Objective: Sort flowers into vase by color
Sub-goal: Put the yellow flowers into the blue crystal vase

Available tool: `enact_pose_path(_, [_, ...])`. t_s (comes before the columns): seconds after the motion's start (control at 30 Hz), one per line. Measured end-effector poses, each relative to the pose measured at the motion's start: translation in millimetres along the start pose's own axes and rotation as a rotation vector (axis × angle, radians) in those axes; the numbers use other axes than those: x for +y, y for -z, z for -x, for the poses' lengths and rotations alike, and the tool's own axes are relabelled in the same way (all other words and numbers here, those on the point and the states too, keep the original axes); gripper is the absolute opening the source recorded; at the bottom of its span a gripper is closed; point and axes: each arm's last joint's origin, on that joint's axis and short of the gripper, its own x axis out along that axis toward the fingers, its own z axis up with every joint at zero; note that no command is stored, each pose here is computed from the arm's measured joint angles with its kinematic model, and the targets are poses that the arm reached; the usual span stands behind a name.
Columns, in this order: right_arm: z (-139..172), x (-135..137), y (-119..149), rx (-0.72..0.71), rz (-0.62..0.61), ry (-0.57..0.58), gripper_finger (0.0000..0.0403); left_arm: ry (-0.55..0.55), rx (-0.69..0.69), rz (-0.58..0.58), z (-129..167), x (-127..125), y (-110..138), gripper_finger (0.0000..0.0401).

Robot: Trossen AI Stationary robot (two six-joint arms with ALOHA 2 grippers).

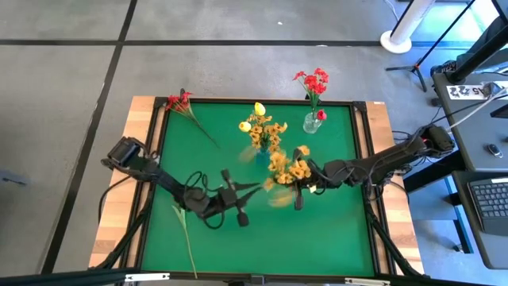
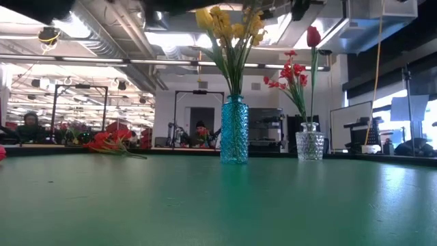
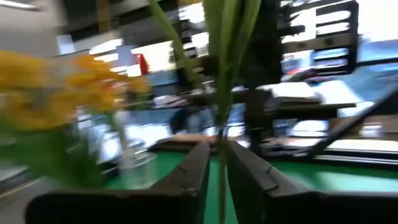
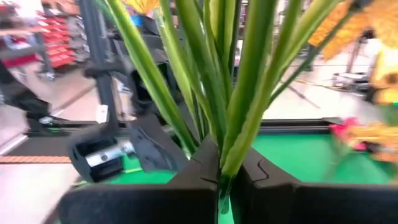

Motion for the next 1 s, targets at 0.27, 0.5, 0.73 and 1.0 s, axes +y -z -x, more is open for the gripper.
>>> enact_pose_path(0.27, [31,-1,-19,0.031,0.117,0.199,0.0005,-0.196,0.072,-0.05,36,-4,-28,0.0099])
enact_pose_path(0.5, [32,-6,-17,0.045,0.228,0.309,0.0004,-0.2,0.072,0.053,35,-1,-25,0.0099])
enact_pose_path(0.73, [32,-16,1,0.036,0.272,0.326,0.0004,0.039,0.151,0.18,13,5,9,0.0099])
enact_pose_path(1.0, [39,-25,19,-0.053,0.265,0.324,0.0004,0.101,0.318,0.239,-11,23,34,0.0099])
